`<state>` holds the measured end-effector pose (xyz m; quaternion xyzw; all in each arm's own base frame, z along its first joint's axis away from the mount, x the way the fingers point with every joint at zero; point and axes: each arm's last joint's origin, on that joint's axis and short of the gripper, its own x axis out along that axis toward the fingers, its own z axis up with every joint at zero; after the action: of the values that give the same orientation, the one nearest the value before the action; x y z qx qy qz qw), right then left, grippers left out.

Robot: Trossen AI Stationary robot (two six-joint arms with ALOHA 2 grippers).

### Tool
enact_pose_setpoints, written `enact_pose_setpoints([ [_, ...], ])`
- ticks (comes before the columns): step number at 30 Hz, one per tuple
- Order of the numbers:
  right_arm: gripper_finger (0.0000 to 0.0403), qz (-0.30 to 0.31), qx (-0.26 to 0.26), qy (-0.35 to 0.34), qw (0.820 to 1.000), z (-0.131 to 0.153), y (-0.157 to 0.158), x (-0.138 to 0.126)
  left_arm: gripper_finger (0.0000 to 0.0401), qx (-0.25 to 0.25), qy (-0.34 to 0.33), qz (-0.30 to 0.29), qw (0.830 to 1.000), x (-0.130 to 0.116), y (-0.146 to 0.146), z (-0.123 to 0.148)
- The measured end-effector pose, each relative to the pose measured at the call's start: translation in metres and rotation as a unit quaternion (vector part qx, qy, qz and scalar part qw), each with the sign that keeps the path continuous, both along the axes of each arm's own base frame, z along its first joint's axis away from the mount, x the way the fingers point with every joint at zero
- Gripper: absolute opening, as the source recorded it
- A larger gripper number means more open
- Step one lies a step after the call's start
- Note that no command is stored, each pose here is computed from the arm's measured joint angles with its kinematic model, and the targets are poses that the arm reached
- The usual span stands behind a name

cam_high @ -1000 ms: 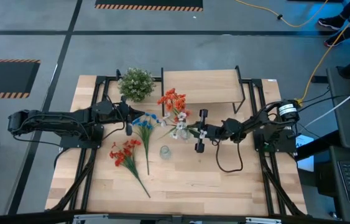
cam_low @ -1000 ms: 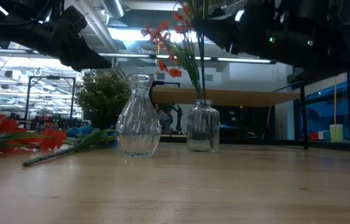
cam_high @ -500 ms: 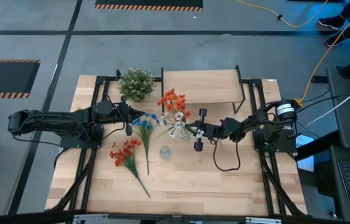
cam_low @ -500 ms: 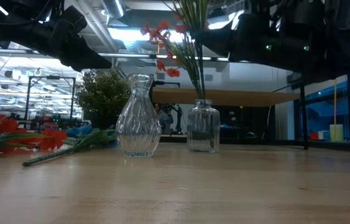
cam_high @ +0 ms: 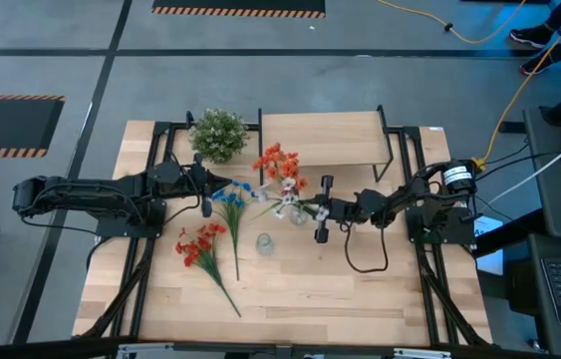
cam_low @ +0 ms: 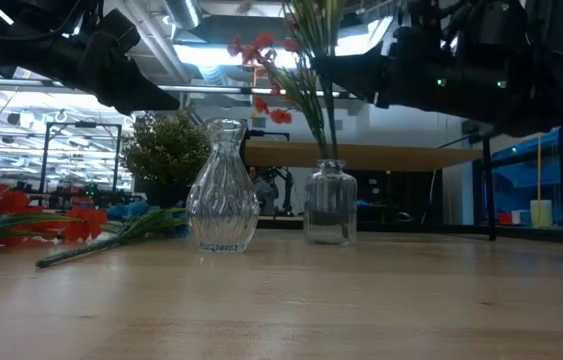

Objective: Pick and place flowers into a vace then onto a shelf
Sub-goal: Put the white flowers into the top transparent vase

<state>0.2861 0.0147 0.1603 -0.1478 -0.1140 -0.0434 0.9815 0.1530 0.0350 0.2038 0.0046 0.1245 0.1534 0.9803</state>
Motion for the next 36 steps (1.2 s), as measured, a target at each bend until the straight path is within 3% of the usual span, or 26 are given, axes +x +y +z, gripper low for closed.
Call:
enact_pose_setpoints([
  [25, 0.0025, 0.002, 0.012, 0.028, 1.000, -0.014, -0.001, 0.001, 0.0004, 0.000, 0.000, 0.002, 1.000, 0.000, 0.000, 0.000],
  [30, 0.0027, -0.029, 0.020, 0.027, 0.999, -0.014, -0.003, 0.001, 0.0004, 0.000, 0.000, 0.002, 1.000, 0.000, 0.000, 0.000],
  [36, 0.0056, -0.030, 0.021, 0.027, 0.999, -0.014, -0.003, 0.001, 0.0004, 0.000, 0.000, 0.002, 1.000, 0.000, 0.000, 0.000],
])
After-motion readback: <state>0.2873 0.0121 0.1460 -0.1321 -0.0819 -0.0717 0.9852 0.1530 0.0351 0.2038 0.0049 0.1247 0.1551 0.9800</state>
